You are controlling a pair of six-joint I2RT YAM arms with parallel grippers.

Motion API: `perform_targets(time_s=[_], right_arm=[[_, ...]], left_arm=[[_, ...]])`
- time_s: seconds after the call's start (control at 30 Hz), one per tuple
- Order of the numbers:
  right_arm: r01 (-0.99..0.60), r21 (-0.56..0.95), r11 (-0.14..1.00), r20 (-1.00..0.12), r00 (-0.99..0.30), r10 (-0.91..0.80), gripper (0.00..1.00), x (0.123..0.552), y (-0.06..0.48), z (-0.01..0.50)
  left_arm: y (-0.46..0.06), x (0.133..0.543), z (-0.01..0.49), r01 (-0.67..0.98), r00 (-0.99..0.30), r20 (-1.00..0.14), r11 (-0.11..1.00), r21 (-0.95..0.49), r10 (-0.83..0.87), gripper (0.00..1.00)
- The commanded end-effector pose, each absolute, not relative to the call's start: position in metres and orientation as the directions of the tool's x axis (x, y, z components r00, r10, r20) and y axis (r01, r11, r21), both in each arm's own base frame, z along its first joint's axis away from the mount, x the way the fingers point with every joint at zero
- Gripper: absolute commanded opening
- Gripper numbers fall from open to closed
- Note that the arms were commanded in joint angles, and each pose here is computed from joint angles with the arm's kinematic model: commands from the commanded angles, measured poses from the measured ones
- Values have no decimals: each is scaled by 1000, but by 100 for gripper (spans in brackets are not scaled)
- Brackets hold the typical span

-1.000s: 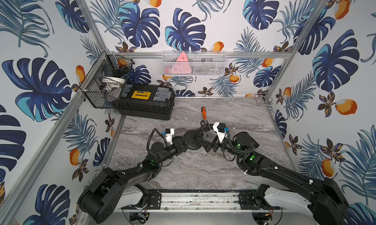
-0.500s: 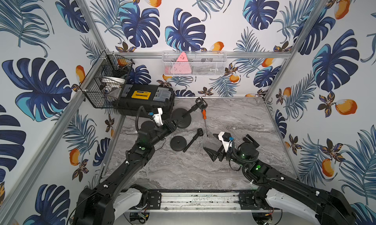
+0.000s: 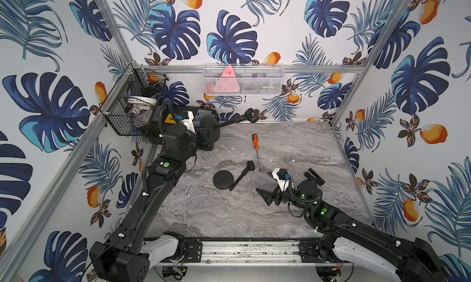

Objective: Assemble a microphone stand
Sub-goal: Place the microphone stand at the center of the board.

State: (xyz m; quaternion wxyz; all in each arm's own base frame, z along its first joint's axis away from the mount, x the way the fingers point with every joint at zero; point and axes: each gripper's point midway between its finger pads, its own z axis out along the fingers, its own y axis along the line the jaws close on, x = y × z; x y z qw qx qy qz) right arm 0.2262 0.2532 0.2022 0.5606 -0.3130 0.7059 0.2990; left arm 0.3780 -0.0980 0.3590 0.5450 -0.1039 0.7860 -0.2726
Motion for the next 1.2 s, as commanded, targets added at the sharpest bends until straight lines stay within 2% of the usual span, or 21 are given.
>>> perform_targets(time_s=[0.0, 0.13, 0.3, 0.63, 0.83, 1.17], right_arm=[[-756, 100, 647, -977, -198, -81, 97, 232, 252, 205], [-742, 125, 658, -977, -206, -46, 97, 237, 252, 212], [-679, 214, 702, -963, -268, 35, 93, 249, 243, 225], [-641, 243, 728, -950, -309, 46, 89, 258, 228, 229], [-536, 331, 777, -898, -432, 84, 99, 267, 202, 216], [-197, 423, 885, -816, -507, 277, 99, 291, 126, 199]], left_arm=[[-93, 379, 371, 142, -345, -832, 852, -504, -435, 0], [-104, 382, 362, 171, -385, -795, 810, -561, -469, 0], [-129, 382, 338, 219, -485, -691, 691, -689, -536, 0], [-162, 358, 281, 214, -643, -477, 458, -863, -599, 0], [-196, 337, 246, 219, -716, -441, 426, -878, -541, 0], [-235, 316, 198, 218, -781, -423, 434, -874, -459, 0]])
